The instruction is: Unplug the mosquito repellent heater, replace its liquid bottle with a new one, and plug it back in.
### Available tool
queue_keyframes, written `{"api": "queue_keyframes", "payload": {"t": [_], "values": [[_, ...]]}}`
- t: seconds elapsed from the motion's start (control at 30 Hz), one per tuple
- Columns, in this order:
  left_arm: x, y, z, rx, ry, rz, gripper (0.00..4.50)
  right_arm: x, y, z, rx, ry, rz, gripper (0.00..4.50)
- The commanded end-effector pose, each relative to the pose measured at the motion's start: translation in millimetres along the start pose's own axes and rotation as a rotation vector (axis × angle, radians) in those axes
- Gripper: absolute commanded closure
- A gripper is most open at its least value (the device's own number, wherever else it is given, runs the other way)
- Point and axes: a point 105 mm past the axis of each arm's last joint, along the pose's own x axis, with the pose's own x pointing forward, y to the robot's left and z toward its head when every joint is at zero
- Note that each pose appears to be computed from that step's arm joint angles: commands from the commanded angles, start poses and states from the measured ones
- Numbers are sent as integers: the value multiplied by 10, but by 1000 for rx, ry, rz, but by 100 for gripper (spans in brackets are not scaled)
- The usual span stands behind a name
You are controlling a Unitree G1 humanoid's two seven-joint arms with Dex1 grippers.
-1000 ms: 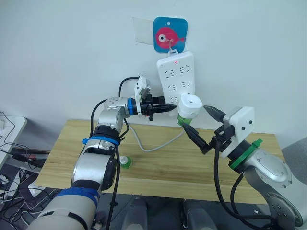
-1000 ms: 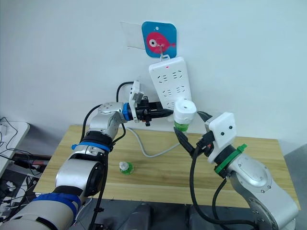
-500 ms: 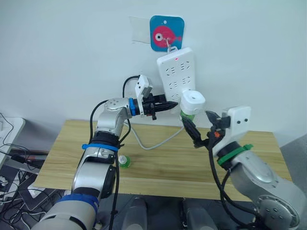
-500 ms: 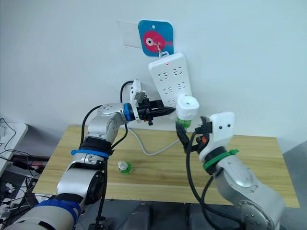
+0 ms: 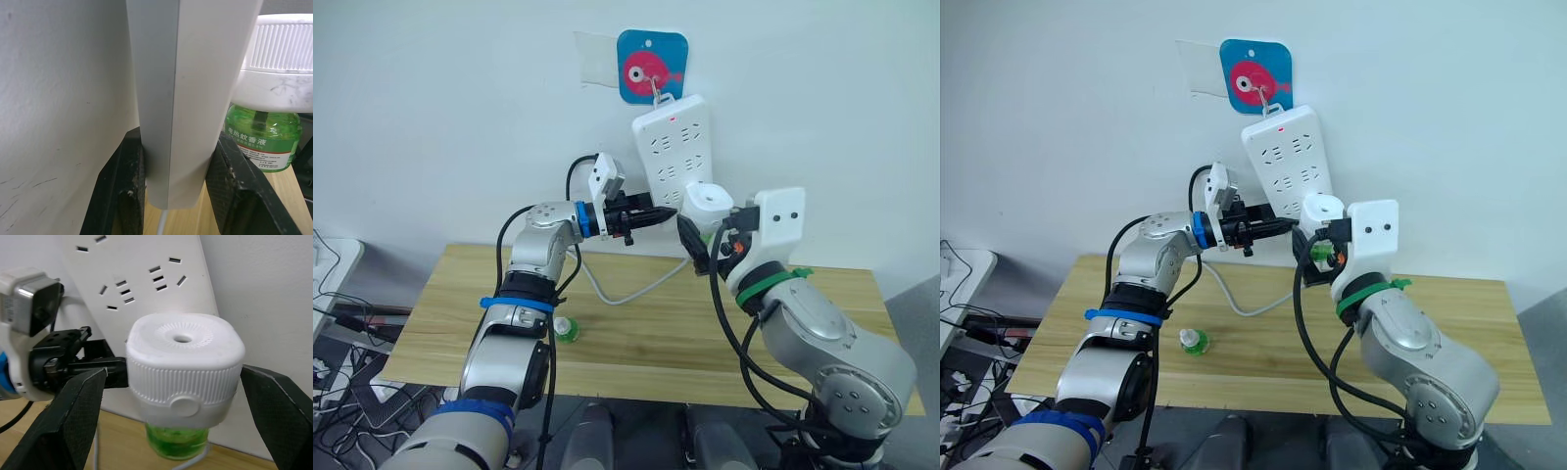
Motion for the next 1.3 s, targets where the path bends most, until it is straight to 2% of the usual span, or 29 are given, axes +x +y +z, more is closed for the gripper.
{"api": "queue_keyframes", "payload": {"t": [0.03,0.3,0.4,0.5,0.83,1.0,1.3], "values": [[84,-82,163,59,-42,-40,321,31,-23,84,-6,-33,-23,0],[70,-72,148,68,-36,-33,321,59,-24,81,-7,-34,-12,0],[66,-78,128,68,-31,-33,321,57,-33,85,-7,-38,-13,61],[60,-87,116,68,-27,-35,321,53,-9,96,-3,-45,0,158],[48,-66,94,69,-16,-20,321,10,28,67,-14,-43,20,158],[58,45,58,64,-5,47,321,-159,-12,79,-23,-70,6,158],[68,81,43,73,-3,61,321,-219,-5,49,-18,-63,29,158]]}}
